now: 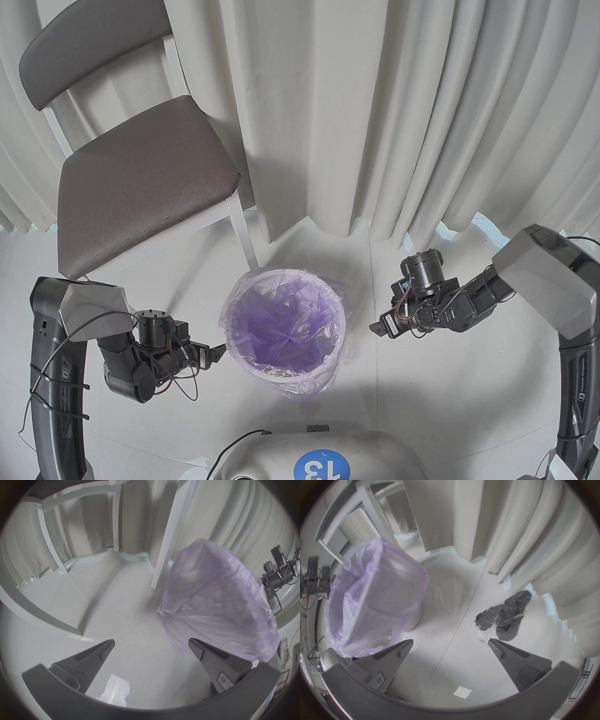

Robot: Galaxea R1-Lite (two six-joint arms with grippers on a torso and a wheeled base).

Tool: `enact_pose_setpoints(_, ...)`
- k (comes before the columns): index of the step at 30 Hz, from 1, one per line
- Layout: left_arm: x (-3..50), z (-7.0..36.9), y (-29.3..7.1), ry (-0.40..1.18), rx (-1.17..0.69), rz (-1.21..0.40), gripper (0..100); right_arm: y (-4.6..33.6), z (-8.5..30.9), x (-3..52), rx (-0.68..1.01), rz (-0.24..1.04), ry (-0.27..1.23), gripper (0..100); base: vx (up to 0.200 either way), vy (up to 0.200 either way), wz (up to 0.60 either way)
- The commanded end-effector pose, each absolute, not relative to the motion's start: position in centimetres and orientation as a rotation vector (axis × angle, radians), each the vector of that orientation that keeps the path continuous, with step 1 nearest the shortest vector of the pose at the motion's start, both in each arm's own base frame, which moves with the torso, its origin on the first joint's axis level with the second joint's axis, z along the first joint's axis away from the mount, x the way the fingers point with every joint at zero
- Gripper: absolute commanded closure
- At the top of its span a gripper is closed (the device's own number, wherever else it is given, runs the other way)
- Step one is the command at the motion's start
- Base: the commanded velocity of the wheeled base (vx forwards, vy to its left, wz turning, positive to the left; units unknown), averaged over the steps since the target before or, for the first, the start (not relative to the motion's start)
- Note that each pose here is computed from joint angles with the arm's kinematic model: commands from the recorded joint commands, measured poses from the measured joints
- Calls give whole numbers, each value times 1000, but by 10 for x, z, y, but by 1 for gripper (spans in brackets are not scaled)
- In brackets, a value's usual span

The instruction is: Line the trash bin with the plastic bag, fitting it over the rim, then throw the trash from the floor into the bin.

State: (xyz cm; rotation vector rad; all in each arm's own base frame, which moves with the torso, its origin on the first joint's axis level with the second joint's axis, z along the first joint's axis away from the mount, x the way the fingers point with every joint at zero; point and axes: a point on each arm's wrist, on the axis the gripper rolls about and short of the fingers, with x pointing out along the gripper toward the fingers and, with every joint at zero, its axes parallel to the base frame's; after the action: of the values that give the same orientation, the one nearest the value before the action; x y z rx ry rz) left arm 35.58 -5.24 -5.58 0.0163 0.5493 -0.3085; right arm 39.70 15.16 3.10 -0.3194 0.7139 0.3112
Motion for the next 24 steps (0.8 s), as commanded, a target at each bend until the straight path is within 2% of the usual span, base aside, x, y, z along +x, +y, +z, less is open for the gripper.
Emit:
enact_pose_setpoints(1,333,-40,-51,532,13,-326,0,139,81,371,-296,305,598,0,0,0,0)
enact_pose_setpoints(8,315,-21,-47,519,15,-323,0,128,98,343,-287,299,591,0,0,0,0)
enact_pose_setpoints(16,303,-11,-45,503,45,-332,0,130,80,322,-285,330,540,0,0,0,0)
enact_pose_setpoints(19,296,-18,-43,513,101,-363,0,152,51,304,-319,442,575,0,0,0,0)
enact_pose_setpoints(20,296,-18,-43,513,101,-363,0,152,51,304,-319,442,575,0,0,0,0)
enact_pose_setpoints(24,289,-21,-40,450,94,-380,0,178,21,294,-335,557,594,0,0,0,0)
